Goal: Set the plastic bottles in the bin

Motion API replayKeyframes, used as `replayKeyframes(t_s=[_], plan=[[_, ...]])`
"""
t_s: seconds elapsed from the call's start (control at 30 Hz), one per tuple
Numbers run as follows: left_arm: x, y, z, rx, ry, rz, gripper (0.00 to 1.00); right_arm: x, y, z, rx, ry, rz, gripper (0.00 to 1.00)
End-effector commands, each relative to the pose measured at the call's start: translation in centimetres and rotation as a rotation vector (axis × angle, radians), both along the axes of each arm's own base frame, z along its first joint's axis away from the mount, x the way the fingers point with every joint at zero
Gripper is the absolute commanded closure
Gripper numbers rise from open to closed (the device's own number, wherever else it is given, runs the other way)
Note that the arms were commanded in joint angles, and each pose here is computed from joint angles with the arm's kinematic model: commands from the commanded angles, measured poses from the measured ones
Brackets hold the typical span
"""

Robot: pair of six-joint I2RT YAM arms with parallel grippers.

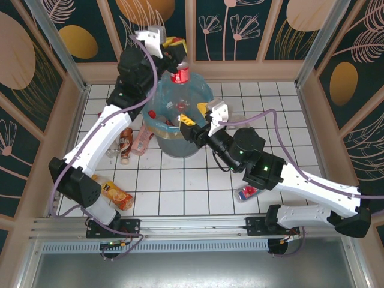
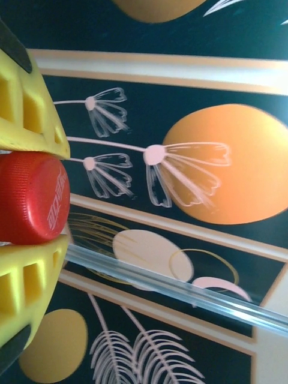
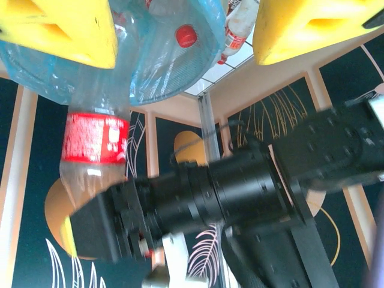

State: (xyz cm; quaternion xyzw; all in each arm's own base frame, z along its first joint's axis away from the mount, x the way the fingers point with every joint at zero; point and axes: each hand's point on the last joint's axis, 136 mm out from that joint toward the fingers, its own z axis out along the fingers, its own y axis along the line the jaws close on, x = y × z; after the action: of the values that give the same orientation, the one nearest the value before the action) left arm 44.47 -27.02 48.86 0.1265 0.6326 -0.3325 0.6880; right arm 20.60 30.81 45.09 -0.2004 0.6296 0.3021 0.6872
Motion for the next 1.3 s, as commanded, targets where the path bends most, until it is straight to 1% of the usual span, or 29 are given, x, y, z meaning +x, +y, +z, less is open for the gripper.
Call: replayKeyframes(t_s=[0.0,0.23,0.43,0.67,0.7,0.73,0.83,0.9,1.0,1.27], plan=[[-1.0,-0.5,0.6,-0.076,-0.077,-0.046,1.00,0.2,-1.2,0.7,0.046,0.007,-0.035,0.38],[-1.3,-1.7,-4.2,-0.066,-0.052,-0.060,1.00,0.4,-0.3,-0.1,0.026,0.016,-0.021,0.38],[-0.7,-2.1,-7.1,-0.069,-0.008,-0.071,1.00,0.7,0.6,-1.0,-0.006,0.025,-0.021,0.38],[-0.6,-2.1,-10.4,-0.032,0.037,-0.058,1.00,0.9,0.7,-1.6,-0.019,0.034,-0.030,0.38],[-0.7,-2.1,-10.6,-0.027,0.040,-0.061,0.97,0.9,0.7,-1.8,-0.022,0.036,-0.030,0.38],[-0.8,-2.1,-10.6,-0.023,0.040,-0.065,0.89,0.9,0.7,-1.8,-0.022,0.037,-0.031,0.38],[-1.1,-1.9,-10.5,-0.022,0.034,-0.065,0.63,0.9,0.8,-1.8,-0.024,0.036,-0.029,0.38],[-1.3,-1.7,-10.1,-0.026,0.028,-0.059,0.54,0.9,0.8,-1.7,-0.020,0.036,-0.028,0.38],[-1.5,-1.5,-9.4,-0.033,0.017,-0.056,0.50,0.9,0.8,-1.9,-0.023,0.038,-0.026,0.38],[-2.3,-1.1,-8.3,-0.042,-0.003,-0.058,0.48,0.9,0.9,-2.2,-0.023,0.048,-0.024,0.38]])
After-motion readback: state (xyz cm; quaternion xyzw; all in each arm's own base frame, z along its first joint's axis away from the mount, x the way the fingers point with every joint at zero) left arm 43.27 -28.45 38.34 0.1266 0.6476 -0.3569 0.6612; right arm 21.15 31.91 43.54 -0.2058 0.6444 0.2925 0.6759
